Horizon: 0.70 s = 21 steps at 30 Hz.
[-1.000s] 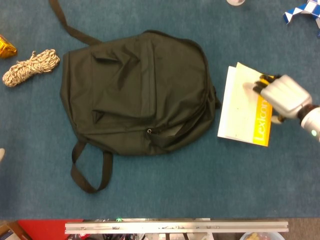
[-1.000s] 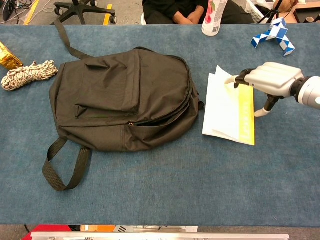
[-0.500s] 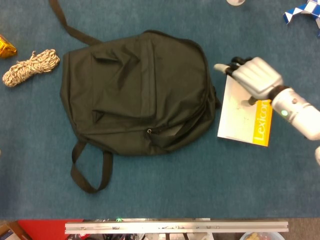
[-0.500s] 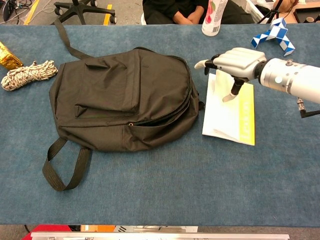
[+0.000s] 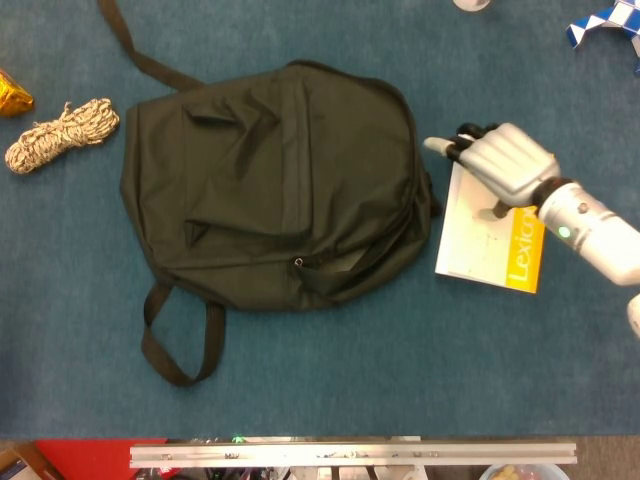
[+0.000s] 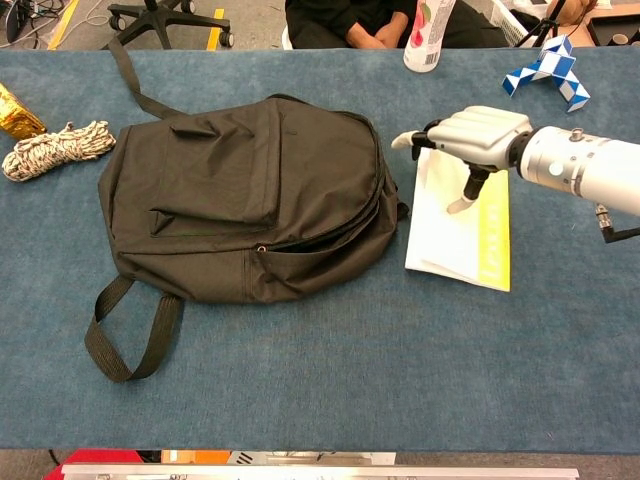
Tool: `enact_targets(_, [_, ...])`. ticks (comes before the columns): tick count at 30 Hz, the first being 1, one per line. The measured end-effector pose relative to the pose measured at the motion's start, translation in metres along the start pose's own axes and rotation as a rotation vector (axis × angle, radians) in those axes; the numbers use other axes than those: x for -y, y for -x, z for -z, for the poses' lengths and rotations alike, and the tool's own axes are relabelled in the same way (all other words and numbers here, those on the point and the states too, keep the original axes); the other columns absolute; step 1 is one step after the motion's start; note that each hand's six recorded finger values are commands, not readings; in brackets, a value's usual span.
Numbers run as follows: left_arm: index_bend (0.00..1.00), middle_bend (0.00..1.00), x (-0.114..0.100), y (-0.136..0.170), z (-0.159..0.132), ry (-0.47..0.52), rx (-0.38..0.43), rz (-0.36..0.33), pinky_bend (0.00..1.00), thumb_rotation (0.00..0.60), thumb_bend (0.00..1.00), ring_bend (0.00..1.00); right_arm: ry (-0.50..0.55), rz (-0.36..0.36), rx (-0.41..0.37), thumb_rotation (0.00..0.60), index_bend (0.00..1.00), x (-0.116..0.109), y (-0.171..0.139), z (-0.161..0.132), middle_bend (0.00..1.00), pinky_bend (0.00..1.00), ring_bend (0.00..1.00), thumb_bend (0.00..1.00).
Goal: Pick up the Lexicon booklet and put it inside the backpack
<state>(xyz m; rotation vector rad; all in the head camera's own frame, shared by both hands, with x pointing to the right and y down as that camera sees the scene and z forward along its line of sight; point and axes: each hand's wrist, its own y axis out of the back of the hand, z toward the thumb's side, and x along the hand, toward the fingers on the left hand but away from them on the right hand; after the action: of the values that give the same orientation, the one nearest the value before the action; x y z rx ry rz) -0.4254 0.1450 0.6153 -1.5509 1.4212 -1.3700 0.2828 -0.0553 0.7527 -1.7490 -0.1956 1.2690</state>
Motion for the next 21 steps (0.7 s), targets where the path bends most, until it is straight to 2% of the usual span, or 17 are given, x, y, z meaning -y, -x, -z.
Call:
enact_targets(7, [0.33,0.31,0.005,-0.003,-0.003,0.002,0.015,0.015,0.28,0.6,0.17,0.26,0.015,-0.025,0.097,0.6,0.11,0.01,-0.024,0.038,0.28,0.31,0.14,0.09])
enact_targets(15, [0.33,0.31,0.01,-0.007,-0.003,0.007,0.023,0.034,0.28,0.6,0.17,0.26,0.066,-0.062,0.191,0.6,0.11,0.029,-0.072,0.068,0.28,0.3,0.14,0.09])
enact_targets(18, [0.33,0.31,0.011,-0.008,-0.004,0.007,0.026,0.041,0.28,0.6,0.17,0.26,0.072,-0.039,0.21,0.6,0.11,0.027,-0.082,0.072,0.27,0.3,0.14,0.09])
enact_targets(21, [0.33,0.31,0.011,-0.007,-0.005,0.011,0.031,0.04,0.28,0.6,0.17,0.26,0.071,0.03,0.211,0.6,0.11,0.017,-0.086,0.071,0.25,0.3,0.14,0.09])
